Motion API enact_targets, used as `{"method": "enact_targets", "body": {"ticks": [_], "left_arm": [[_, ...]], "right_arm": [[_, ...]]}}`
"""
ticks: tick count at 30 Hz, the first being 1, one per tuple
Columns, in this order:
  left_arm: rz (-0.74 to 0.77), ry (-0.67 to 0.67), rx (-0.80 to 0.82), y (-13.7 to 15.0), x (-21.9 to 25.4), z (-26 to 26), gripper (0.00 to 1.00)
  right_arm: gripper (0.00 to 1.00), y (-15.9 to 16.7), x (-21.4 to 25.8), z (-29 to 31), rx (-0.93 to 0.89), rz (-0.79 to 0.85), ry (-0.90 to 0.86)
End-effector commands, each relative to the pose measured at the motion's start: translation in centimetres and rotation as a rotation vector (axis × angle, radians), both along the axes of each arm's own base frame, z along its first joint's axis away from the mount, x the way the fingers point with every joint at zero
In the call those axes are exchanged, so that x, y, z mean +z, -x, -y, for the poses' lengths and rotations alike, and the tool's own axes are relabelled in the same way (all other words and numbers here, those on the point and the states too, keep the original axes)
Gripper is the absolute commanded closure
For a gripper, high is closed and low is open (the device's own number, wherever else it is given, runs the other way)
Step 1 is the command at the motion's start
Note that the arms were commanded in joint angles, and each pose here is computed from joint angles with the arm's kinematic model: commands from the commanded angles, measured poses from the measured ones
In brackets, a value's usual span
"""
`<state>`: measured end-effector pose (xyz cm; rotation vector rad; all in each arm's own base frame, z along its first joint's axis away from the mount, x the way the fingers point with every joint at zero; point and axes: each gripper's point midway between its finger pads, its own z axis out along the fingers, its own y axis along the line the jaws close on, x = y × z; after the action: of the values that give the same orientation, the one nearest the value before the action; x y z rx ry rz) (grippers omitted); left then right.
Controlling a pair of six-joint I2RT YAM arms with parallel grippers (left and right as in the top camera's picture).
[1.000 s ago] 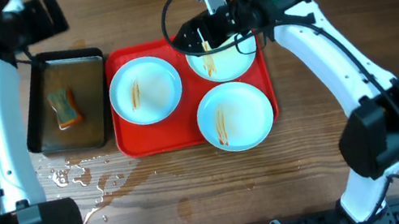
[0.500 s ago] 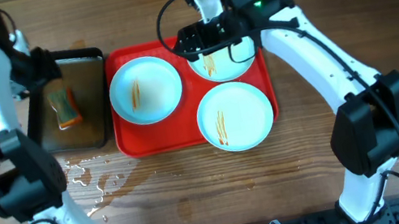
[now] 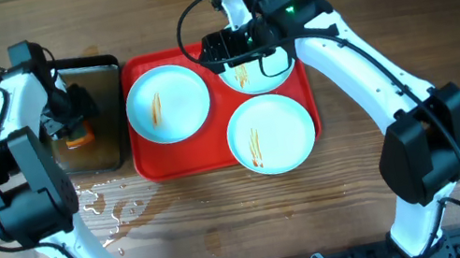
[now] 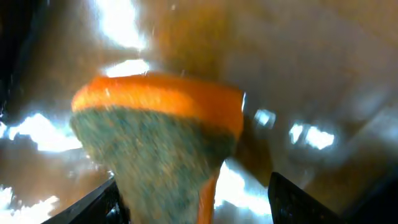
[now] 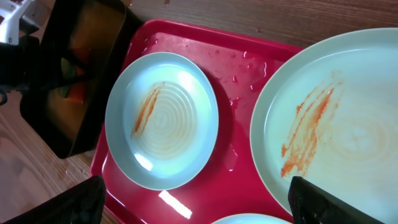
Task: Clean dirty plates on tray and stack at the side
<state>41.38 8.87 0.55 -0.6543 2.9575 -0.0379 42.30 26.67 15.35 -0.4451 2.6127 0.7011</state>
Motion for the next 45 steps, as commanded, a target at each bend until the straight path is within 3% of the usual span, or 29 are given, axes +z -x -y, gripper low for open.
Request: {"method": "enact_targets", "body": {"ticks": [1,9,24,31,33,35,36,40,45], "left_arm": [[0.009,-0.003,-0.078,-0.3,-0.8,0.4,0.33],[0.058,-0.018,-0.094,-1.1,3.0,0.1,0.42],[0.040,-0.013,-0.093,-1.4,0.9,0.1,0.71],[0.036,-0.011,-0.094,-0.5,-1.2,0.3,0.64],[0.034,-0.011,-0.095,-0.3,-1.5,0.4,0.75],[0.032,-0.010,-0.094,-0.3,-1.5,0.4,0.96],[0.032,-0.010,-0.094,-0.3,-1.6,0.4,0.96],[0.015,0.003,-0.095,0.3,-0.5,0.6,0.96],[0.110,0.091,-0.112,-0.3,5.3,2.5,0.96]], "right_arm": [[0.06,-0.1,-1.1,0.5,-0.027,-0.012,0.034],[0.06,-0.2,-1.0,0.4,-0.027,-0.007,0.031],[0.06,-0.2,-1.0,0.4,-0.027,-0.006,0.031],[0.06,-0.3,-1.1,0.4,-0.026,-0.004,0.030],[0.06,-0.5,-1.3,0.3,-0.025,-0.002,0.030],[0.06,-0.6,-1.8,0.2,-0.025,-0.006,0.032],[0.06,-0.7,-2.2,0.2,-0.025,-0.012,0.034],[0.14,-0.9,-2.9,0.1,-0.028,-0.022,0.038],[0.31,-1.2,-2.7,-0.1,-0.028,-0.004,0.029]]}}
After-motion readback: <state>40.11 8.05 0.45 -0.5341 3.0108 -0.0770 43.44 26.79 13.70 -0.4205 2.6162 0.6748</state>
